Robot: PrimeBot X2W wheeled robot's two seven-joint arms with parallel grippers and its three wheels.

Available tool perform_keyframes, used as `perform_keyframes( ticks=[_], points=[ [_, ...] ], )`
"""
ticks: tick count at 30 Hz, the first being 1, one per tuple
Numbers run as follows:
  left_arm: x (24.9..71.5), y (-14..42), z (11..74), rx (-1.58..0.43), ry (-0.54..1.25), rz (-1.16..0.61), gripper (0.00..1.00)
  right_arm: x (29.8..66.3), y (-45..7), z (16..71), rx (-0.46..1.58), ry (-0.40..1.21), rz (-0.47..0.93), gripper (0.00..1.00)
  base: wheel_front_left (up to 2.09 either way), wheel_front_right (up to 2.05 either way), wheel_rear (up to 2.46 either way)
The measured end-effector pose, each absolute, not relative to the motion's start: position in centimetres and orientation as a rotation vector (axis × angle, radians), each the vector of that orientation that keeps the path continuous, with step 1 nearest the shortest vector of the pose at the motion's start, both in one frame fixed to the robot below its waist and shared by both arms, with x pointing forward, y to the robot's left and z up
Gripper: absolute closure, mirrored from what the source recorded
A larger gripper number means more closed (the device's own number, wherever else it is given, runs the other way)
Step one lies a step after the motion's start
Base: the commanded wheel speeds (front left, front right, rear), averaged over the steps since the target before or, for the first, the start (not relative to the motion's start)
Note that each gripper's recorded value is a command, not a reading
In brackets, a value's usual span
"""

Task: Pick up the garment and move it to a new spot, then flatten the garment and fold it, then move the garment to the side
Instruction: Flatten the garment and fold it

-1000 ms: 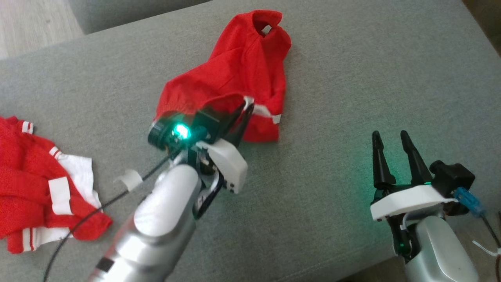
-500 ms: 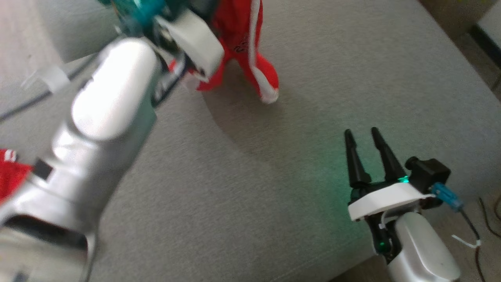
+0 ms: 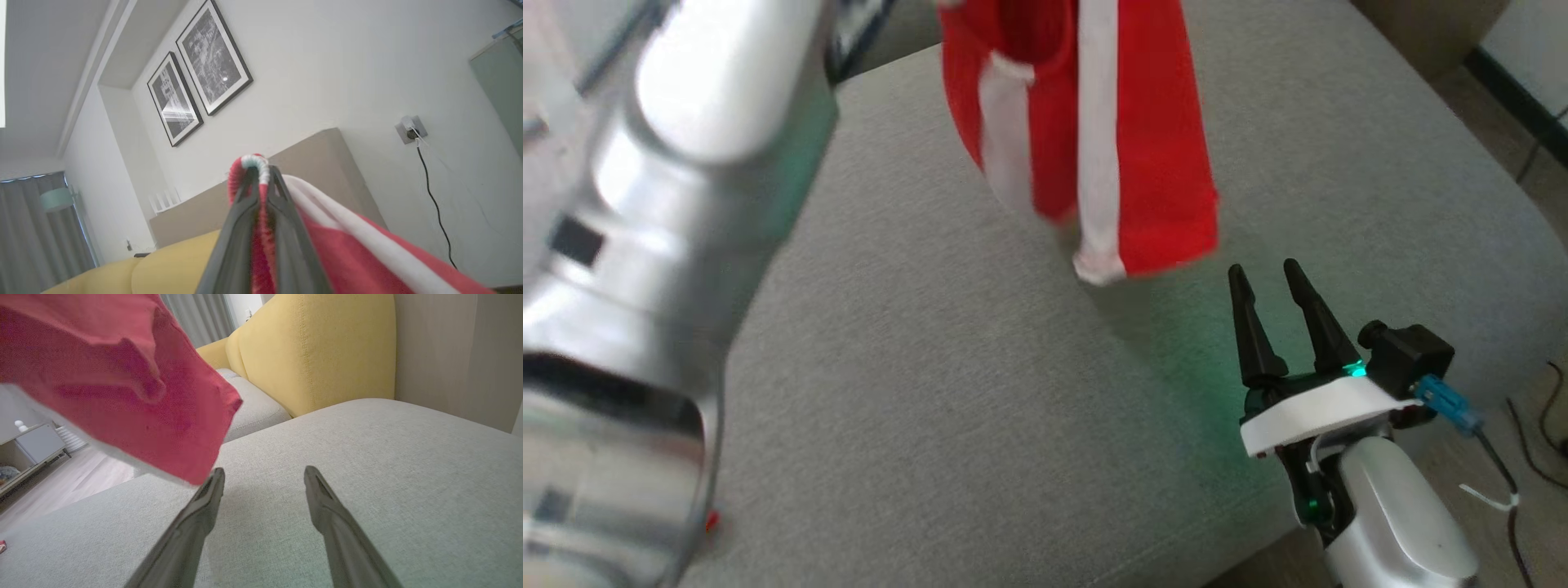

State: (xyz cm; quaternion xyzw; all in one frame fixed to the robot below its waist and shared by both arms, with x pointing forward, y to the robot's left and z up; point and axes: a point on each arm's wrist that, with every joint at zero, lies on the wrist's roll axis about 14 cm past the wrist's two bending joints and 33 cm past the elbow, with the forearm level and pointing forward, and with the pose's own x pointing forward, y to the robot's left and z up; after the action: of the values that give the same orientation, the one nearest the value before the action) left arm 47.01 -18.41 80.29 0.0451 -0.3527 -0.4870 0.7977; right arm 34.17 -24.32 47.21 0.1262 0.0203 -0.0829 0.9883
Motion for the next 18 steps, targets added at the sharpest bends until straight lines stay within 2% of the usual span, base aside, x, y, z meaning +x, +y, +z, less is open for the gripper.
perform_keyframes(
  ticks=[3, 7, 14, 18],
  points=[
    [47.1, -17.8, 76.8, 0.098, -0.699, -1.063, 1.0, 34.8, -23.8, 46.9, 0.256, 0.05, -0.15, 0.0, 0.0, 0.0, 0.0],
    [47.4, -15.8, 69.0, 0.128, -0.555, -1.083, 1.0, 35.8, -23.2, 46.5, 0.26, 0.063, -0.128, 0.0, 0.0, 0.0, 0.0],
    [48.6, -6.1, 53.9, 0.266, -0.198, -0.994, 1.0, 37.7, -21.6, 45.2, 0.259, 0.101, -0.078, 0.0, 0.0, 0.0, 0.0],
    [46.9, -2.2, 49.1, 0.28, -0.06, -0.952, 1.0, 38.7, -20.2, 44.3, 0.244, 0.127, -0.036, 0.0, 0.0, 0.0, 0.0]
  ],
)
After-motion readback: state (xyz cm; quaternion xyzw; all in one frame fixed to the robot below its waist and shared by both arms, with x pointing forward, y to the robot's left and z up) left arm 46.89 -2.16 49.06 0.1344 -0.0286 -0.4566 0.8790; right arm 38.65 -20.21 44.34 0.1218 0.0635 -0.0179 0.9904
